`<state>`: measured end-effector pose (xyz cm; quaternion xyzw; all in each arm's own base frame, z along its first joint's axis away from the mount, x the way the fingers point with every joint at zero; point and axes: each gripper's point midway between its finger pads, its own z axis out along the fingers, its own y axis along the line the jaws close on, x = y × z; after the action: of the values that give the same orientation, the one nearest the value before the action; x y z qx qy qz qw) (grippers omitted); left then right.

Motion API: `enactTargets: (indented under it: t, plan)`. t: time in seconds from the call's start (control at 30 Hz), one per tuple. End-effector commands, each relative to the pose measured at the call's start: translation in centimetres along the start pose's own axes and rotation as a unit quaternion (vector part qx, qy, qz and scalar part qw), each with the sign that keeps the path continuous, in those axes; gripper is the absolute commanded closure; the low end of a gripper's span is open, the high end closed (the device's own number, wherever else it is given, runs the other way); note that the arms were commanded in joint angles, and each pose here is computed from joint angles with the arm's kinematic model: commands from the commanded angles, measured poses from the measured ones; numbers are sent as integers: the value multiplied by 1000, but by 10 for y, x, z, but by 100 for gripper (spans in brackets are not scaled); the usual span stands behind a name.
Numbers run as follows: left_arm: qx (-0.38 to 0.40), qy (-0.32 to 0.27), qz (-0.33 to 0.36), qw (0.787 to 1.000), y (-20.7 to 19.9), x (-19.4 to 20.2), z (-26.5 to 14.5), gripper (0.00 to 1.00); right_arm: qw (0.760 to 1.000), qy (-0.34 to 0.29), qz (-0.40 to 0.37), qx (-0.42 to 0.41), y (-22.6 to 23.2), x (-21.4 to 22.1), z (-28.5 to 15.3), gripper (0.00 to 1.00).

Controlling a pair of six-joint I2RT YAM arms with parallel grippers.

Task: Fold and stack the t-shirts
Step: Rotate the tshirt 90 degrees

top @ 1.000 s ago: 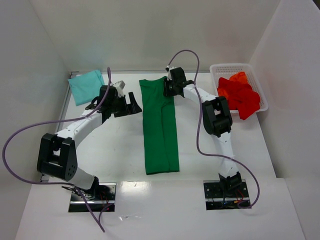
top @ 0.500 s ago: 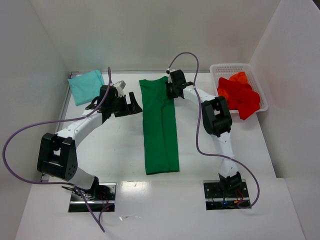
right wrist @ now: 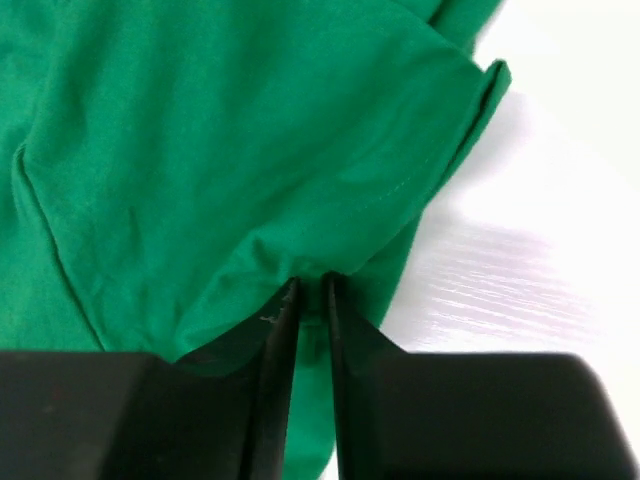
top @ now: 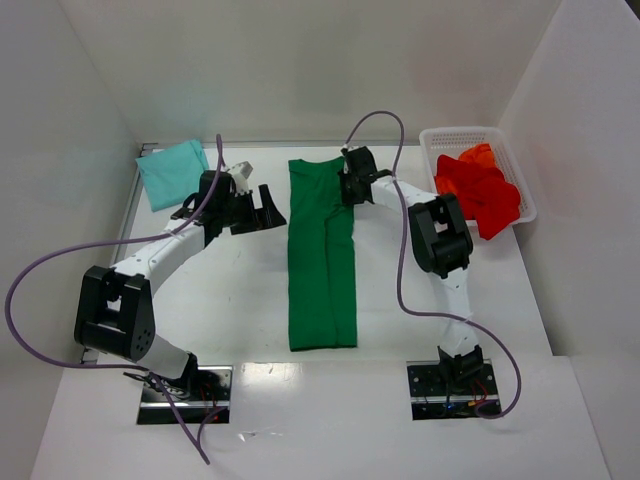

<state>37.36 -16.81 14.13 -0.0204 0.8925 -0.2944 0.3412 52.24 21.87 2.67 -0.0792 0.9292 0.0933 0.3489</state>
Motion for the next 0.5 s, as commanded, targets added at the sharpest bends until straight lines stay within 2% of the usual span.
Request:
enactTargets:
  t: [0.0,0.1,0.13,0.27,0.47]
  plan:
    - [24,-6,25,999,-9,-3,4,0,999,-40,15,16,-7,-31,-33,67]
    - [27,1,23,999,-8,0,6,0,998,-59,23,11,-4,-42,-47,47]
    - [30,6,22,999,-8,3,8,0,997,-64,29,9,-3,-45,-53,44]
    - [35,11,21,999,-9,3,10,0,996,-78,33,-12,4,-52,-68,42]
    - [40,11,26,999,-11,3,9,0,996,-73,40,-37,12,-42,-66,42]
